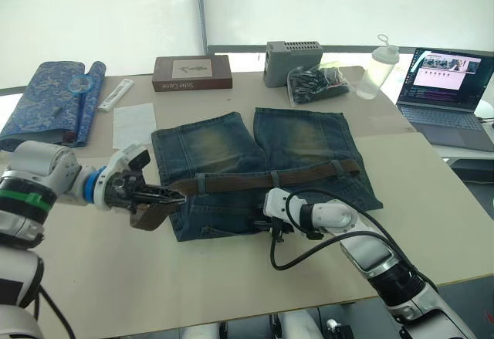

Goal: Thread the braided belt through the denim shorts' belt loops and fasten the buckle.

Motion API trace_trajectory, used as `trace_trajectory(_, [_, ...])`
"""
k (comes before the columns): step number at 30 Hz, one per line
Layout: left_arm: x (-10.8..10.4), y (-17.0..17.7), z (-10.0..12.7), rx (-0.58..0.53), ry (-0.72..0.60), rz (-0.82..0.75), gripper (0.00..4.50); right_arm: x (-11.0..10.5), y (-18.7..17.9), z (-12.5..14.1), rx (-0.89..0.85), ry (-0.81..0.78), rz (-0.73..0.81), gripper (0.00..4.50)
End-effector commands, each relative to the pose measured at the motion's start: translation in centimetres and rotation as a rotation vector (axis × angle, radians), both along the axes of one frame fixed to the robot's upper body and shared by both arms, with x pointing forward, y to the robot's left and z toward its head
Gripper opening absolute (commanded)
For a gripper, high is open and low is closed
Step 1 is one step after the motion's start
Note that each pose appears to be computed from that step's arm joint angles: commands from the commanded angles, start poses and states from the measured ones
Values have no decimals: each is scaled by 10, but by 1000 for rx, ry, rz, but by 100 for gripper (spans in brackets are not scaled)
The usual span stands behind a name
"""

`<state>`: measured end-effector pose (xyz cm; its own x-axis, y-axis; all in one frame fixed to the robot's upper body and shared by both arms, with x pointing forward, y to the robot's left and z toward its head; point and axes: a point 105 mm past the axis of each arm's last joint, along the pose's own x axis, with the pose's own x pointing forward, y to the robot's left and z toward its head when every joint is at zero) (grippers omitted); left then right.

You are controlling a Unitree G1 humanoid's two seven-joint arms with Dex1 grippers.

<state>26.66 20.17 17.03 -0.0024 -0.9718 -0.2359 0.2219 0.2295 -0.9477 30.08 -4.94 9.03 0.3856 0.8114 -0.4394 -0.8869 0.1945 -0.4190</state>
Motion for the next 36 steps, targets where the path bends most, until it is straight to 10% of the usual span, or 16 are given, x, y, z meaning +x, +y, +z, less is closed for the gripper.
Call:
trace_trajectory(1, [1, 11, -14, 68, -5, 17, 3, 2, -19, -18, -74, 38, -60, 175])
trace_trajectory(6, [24, 43, -66, 394, -227, -23, 3, -4, -13, -5, 6, 52, -49, 175])
trace_trajectory(10, [58, 54, -68, 526, -496, -23, 3, -8, -8, 3, 37, 54, -27, 175])
trace_trajectory(18, [56, 78, -28, 544, -755, -61, 332, -12, -2, 19, 106, 66, 7, 175])
trace_trajectory(24, [38, 89, -9, 593, -958, 39, 332, -19, -2, 39, 211, 111, 22, 175])
trace_trajectory(32, [18, 1, 10, 437, -1067, 266, 450, 8, -21, 88, 131, 38, -32, 427])
trace_trajectory(36, [14, -23, -9, 459, -968, 383, 450, 38, -43, 104, -17, -31, -127, 443])
